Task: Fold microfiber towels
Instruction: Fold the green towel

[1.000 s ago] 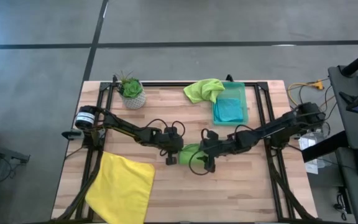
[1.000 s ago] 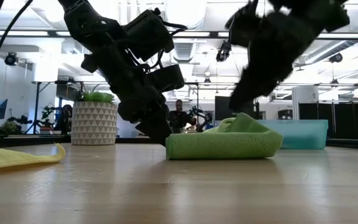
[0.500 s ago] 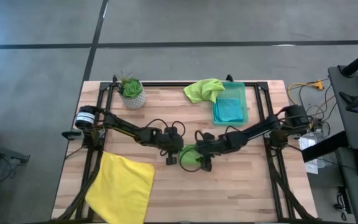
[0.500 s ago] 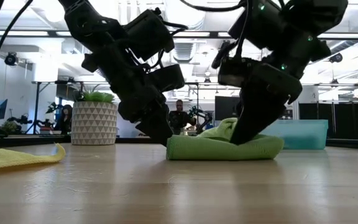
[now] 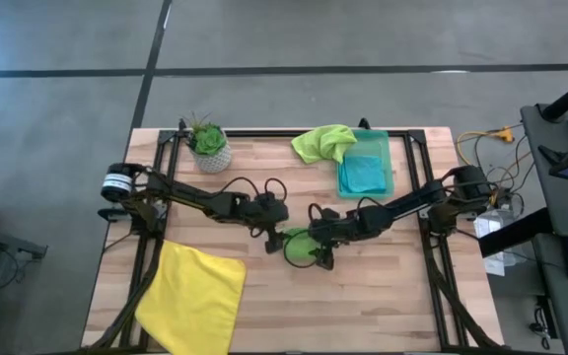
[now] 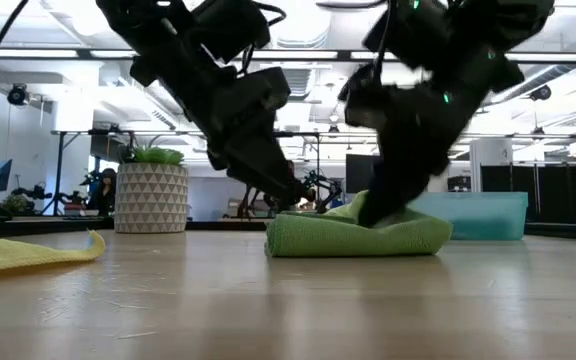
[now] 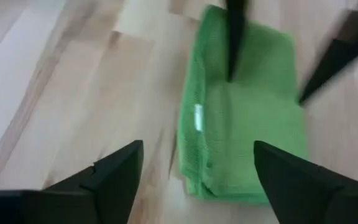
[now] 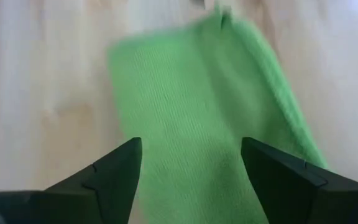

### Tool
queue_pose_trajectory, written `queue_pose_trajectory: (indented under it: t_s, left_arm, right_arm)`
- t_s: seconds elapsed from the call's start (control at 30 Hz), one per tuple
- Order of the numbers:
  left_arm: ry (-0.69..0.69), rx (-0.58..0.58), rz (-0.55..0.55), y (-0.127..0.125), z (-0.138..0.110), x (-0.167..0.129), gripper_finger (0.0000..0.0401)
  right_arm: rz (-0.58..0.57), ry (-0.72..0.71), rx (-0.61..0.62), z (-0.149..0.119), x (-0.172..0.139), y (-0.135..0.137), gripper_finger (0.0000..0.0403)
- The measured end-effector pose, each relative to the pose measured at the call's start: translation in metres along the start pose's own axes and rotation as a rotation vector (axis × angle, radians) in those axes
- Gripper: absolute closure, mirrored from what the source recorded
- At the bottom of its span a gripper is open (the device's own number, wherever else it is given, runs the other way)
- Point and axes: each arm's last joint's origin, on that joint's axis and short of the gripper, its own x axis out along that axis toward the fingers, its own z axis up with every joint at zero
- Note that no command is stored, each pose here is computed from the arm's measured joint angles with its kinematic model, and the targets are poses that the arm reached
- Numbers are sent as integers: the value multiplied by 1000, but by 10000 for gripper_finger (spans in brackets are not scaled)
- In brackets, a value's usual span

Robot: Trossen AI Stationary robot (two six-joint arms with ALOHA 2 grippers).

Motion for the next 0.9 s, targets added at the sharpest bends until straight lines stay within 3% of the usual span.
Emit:
queue_pose_trajectory:
  t_s: [0.17, 0.3, 0.57, 0.67, 0.8, 0.9]
  left_arm:
    - [23, -139, -36, 7, 1, 2, 105]
    - [47, -202, -10, 16, -2, 8, 127]
    - [137, -168, -71, 20, -13, 33, 271]
    - [158, -194, -69, 21, -16, 38, 322]
    - [193, -226, -75, 20, -19, 37, 376]
    - [240, -266, -138, 14, -22, 36, 395]
  right_arm:
    - [59, -113, 165, 19, -36, 8, 144]
    - [125, -150, 349, 19, -64, 19, 156]
    - [180, -239, 606, -10, -97, 74, 167]
    - [191, -280, 761, -26, -104, 94, 168]
    - [202, -255, 1016, -46, -97, 111, 172]
    - [176, -208, 1172, -60, -81, 118, 172]
